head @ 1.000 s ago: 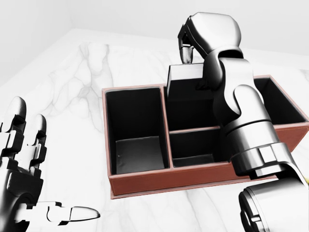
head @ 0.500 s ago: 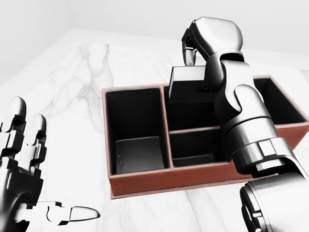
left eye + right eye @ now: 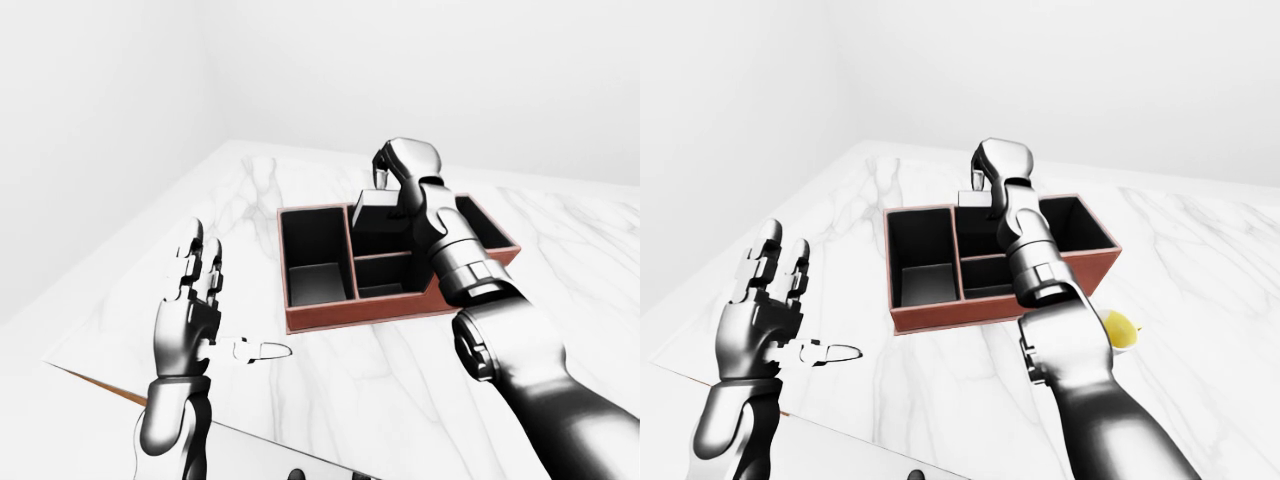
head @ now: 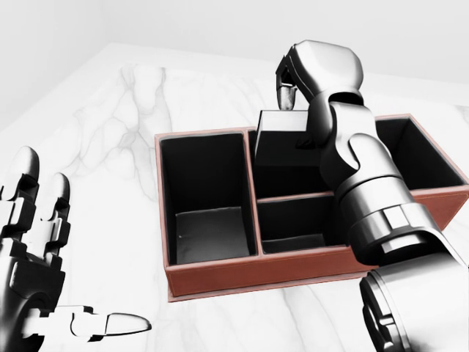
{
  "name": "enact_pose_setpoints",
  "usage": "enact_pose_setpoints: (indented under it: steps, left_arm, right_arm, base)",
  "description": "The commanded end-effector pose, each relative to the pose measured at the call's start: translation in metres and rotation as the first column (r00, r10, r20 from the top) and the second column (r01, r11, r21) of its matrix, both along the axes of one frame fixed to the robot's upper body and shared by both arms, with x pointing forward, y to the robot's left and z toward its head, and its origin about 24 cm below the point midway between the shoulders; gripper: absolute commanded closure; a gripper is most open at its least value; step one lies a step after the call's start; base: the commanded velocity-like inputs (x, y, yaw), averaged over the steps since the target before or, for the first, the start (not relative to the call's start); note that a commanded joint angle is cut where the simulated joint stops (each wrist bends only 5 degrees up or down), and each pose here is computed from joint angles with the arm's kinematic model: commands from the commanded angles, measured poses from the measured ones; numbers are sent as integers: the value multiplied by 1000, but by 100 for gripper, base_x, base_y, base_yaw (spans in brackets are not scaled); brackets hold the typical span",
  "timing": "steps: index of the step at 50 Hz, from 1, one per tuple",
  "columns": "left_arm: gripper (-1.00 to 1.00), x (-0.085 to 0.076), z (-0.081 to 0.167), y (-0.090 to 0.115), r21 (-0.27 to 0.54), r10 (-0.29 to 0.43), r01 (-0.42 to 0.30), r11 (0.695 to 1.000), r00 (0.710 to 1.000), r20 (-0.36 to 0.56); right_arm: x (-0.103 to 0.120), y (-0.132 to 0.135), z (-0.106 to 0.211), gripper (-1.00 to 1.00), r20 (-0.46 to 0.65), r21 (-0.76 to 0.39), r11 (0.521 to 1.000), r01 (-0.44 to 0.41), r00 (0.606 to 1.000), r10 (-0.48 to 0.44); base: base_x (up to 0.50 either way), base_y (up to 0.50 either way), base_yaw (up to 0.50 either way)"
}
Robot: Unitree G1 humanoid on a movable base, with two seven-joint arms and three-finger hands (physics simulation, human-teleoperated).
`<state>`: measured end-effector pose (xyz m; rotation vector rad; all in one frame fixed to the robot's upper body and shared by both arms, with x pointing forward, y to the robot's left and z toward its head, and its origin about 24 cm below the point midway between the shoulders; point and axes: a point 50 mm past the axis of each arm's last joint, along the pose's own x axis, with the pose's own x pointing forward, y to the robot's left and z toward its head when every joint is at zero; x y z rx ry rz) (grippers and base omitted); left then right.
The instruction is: Pick up the book and place it in the front compartment of the caddy.
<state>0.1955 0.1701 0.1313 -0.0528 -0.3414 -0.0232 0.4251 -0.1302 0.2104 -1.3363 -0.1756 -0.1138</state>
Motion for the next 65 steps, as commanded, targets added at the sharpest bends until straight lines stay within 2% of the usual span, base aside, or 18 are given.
enact_pose_setpoints:
  steps: [1, 21, 45, 65]
  left_arm:
    - [-100, 0, -1, 0, 0, -1, 1, 1000, 1000, -5]
    - [-100, 1, -1, 0, 1, -2, 2, 1000, 1000, -6]
    - [-100, 0, -1, -1, 1, -4, 4, 1000, 1000, -5]
    - [-100, 1, -1, 0, -1, 0, 0, 1000, 1000, -3]
  right_arm:
    - [1, 0, 3, 100, 27, -15, 1000, 14, 1000, -13]
    - [3, -1, -1, 100, 8, -33, 999, 31, 1000, -31]
    - [2, 1, -32, 100, -80, -16, 999, 40, 996, -41]
    - [1, 1, -38, 100, -90, -28, 999, 45, 995, -48]
  base:
    - [0, 0, 0]
    - [0, 0, 0]
    - [0, 0, 0]
    - [0, 0, 0]
